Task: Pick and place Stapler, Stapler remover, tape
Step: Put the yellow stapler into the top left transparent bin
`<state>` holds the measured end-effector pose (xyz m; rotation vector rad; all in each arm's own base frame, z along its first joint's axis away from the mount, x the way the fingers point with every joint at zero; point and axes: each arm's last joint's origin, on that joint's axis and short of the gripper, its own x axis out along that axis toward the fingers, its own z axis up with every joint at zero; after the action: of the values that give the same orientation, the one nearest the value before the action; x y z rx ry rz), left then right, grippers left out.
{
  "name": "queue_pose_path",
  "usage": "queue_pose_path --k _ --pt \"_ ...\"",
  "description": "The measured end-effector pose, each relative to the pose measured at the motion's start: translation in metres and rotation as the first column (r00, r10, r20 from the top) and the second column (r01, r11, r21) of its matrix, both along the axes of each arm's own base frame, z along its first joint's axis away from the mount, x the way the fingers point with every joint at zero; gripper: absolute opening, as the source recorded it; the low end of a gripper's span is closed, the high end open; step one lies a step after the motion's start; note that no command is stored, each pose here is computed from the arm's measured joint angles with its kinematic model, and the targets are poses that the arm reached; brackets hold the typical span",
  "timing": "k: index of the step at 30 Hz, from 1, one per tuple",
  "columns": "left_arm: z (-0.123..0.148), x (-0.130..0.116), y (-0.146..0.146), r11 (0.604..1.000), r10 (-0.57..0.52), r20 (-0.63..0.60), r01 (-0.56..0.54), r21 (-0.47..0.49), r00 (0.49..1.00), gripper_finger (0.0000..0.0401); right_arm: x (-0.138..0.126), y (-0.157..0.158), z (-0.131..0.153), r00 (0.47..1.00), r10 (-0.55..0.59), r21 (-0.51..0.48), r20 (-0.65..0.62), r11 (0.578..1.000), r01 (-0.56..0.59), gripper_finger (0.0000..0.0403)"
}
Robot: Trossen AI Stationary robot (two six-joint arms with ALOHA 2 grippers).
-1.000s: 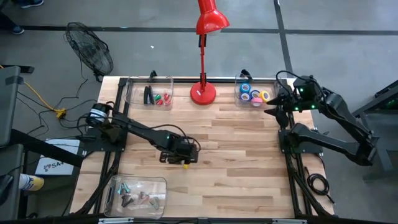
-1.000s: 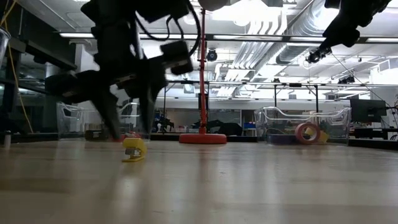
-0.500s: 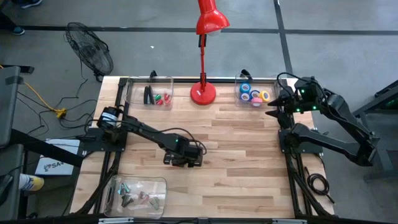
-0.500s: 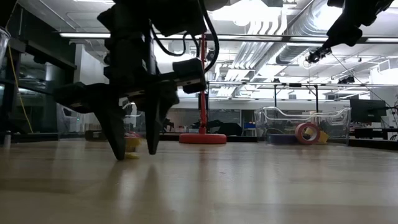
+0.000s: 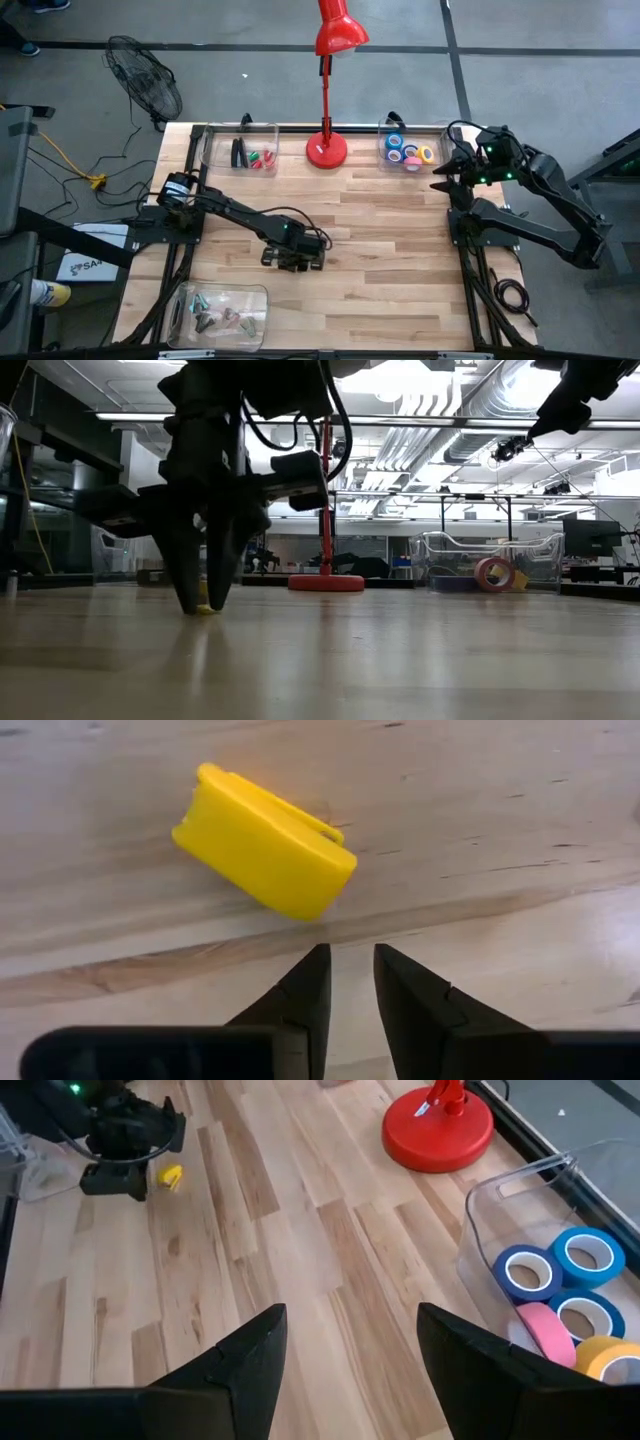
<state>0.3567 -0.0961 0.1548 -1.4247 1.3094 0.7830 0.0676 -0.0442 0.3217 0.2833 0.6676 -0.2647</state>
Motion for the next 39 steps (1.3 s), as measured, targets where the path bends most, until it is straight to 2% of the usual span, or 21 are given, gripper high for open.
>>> queue_pose_path --k 5,10,14,17,19,21,22,25,28,32,35,39 --pt "0.001 0.003 -0.001 0.999 0.007 0.031 -0.006 -0.031 1.0 0.0076 -0.001 0.001 -0.002 1.0 0.01 0.009 -0.021 1.0 -0.01 0.0216" --pt "0.003 0.007 -0.003 0.992 -0.124 0.118 0.128 -0.02 0.985 0.0076 -0.002 0.002 -0.003 0.999 0.031 -0.003 -0.039 1.0 -0.031 0.0216" --pt "0.014 0.013 -0.006 0.955 -0.286 0.201 0.296 -0.021 0.937 0.0076 -0.003 0.002 -0.004 0.998 0.044 -0.011 -0.048 0.999 -0.045 0.0216" --pt "0.028 0.014 -0.006 0.916 -0.4 0.185 0.399 0.044 0.898 0.0076 -0.003 0.003 -0.004 0.997 0.05 -0.017 -0.051 0.999 -0.051 0.0216" --pt "0.038 0.014 -0.005 0.868 -0.496 0.161 0.482 0.115 0.853 0.0076 -0.003 0.003 -0.004 0.997 0.052 -0.017 -0.052 0.998 -0.053 0.0216" --pt "0.049 0.013 -0.002 0.793 -0.604 0.12 0.577 0.199 0.788 0.0076 -0.003 0.003 -0.004 0.997 0.052 -0.018 -0.052 0.998 -0.053 0.0216" --pt "0.054 0.013 -0.001 0.742 -0.66 0.094 0.627 0.238 0.745 0.0076 -0.003 0.003 -0.004 0.997 0.052 -0.017 -0.052 0.998 -0.053 0.0216" --pt "0.066 0.012 0.001 0.578 -0.794 0.027 0.74 0.344 0.608 0.0076 -0.003 0.003 -0.004 0.997 0.051 -0.017 -0.052 0.998 -0.052 0.0216" --pt "0.068 0.011 0.004 0.405 -0.884 -0.054 0.818 0.409 0.464 0.0077 -0.003 0.003 -0.004 0.997 0.051 -0.016 -0.051 0.999 -0.052 0.0216" --pt "0.067 0.004 0.006 0.179 -0.963 -0.118 0.905 0.385 0.241 0.0108 -0.003 0.002 -0.004 0.998 0.033 -0.007 -0.053 0.999 -0.033 0.0216" --pt "0.064 0.0 0.007 0.057 -0.982 -0.151 0.937 0.344 0.115 0.0156 -0.003 0.002 -0.004 0.998 0.016 0.013 -0.053 1.0 -0.015 0.0216" --pt "0.057 -0.003 0.008 -0.149 -0.981 -0.166 0.931 0.333 -0.097 0.0218 -0.003 0.003 -0.005 0.999 -0.002 0.034 -0.054 0.999 0.004 0.0216"
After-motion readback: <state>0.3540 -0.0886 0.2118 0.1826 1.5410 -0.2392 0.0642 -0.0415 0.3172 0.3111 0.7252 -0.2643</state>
